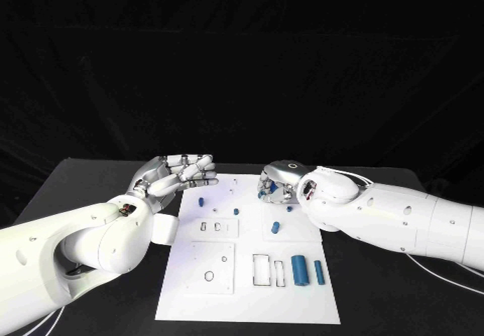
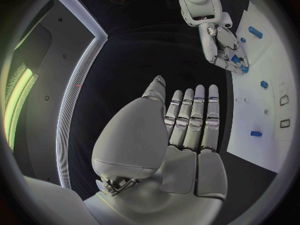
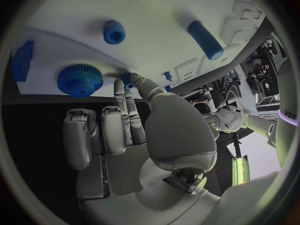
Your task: Assemble the parts on the task board
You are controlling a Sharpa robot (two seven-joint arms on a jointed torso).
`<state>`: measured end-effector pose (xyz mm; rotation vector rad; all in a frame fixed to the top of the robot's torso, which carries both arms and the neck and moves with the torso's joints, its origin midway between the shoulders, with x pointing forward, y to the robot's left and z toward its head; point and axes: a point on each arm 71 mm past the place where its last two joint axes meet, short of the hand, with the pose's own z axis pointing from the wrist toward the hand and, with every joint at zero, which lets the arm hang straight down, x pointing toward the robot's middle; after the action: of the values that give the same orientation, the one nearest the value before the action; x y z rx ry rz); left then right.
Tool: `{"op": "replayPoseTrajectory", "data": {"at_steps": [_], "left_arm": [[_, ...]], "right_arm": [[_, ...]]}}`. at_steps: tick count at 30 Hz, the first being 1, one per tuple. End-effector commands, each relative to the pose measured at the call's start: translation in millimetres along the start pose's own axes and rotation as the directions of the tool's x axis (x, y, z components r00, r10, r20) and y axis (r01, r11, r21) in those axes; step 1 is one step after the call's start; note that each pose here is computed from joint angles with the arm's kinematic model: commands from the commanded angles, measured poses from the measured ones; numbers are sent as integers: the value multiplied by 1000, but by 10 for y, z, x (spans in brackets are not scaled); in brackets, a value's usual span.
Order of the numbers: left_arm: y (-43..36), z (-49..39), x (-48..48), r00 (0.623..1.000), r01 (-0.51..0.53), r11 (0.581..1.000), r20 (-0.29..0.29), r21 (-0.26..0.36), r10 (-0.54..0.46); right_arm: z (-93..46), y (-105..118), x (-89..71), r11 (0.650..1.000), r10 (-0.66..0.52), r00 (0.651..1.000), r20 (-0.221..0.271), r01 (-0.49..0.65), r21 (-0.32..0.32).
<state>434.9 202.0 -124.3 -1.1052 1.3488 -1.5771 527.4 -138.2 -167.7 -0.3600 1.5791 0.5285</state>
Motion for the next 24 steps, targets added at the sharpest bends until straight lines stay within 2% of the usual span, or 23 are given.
{"op": "replayPoseTrajectory", "data": {"at_steps": [1,13,24], "left_arm": [[-14,5,12,1000,4,1000,-23,8,-3],[-12,13,25,1000,6,1000,-29,9,-6],[-13,17,40,999,7,1000,-32,9,-7]], "right_arm": [[11,37,-90,1000,14,995,99,-13,-11],[217,128,-149,1000,19,985,173,-17,-10],[398,260,-127,999,24,983,181,-19,-27]]}}
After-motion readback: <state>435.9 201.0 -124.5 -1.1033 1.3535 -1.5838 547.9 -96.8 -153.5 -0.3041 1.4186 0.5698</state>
